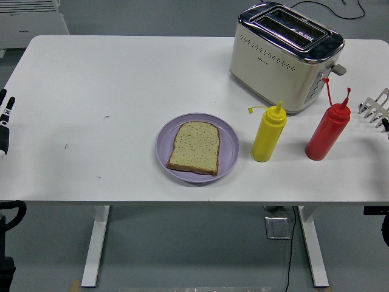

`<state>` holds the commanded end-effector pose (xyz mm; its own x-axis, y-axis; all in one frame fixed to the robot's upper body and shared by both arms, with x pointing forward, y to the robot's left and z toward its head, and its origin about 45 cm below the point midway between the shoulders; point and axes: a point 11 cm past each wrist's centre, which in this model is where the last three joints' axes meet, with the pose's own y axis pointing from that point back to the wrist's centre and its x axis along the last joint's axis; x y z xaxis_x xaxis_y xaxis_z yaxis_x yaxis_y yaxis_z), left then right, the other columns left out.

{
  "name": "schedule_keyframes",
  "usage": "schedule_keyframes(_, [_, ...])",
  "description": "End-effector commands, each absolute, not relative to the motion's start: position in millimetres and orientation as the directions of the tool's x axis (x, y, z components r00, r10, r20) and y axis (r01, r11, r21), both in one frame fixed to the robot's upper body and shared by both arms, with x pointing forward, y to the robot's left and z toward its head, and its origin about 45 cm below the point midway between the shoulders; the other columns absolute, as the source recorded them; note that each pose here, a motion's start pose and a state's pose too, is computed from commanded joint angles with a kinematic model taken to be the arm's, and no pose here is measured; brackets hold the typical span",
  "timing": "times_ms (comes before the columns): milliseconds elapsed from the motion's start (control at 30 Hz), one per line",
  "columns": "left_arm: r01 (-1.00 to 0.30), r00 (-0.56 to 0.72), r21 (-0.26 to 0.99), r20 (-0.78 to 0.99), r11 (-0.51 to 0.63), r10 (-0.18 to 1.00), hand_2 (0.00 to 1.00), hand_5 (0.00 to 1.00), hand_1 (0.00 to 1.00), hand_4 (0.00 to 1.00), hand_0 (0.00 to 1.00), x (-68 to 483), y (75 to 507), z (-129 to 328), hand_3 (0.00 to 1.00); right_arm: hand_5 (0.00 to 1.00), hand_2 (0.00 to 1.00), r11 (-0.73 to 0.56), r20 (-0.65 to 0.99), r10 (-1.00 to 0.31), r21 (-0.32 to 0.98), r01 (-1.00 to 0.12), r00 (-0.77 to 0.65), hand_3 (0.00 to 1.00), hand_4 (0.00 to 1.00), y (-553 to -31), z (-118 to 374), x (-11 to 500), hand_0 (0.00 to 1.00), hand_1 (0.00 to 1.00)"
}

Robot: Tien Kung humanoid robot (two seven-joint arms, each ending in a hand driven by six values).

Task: Pick up the cup,pour liquid into bread,place the cup on the desk

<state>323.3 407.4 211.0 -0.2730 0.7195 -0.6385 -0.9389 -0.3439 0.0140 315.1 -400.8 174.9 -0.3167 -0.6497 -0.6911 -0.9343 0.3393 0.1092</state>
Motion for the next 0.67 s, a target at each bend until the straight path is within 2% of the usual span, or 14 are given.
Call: schedule_keyframes(667, [-0.939,-0.271,0.011,-0.639,-0.344,0.719,0.858,0.998,0.843,0.666,0.836,323.8,407.3,211.9,0.744,0.642,0.749,0.341,-0.695,-0.644,0.113,-0.933,-0.319,0.778,0.614,-402.2,174.6,315.6,0.774,0.719])
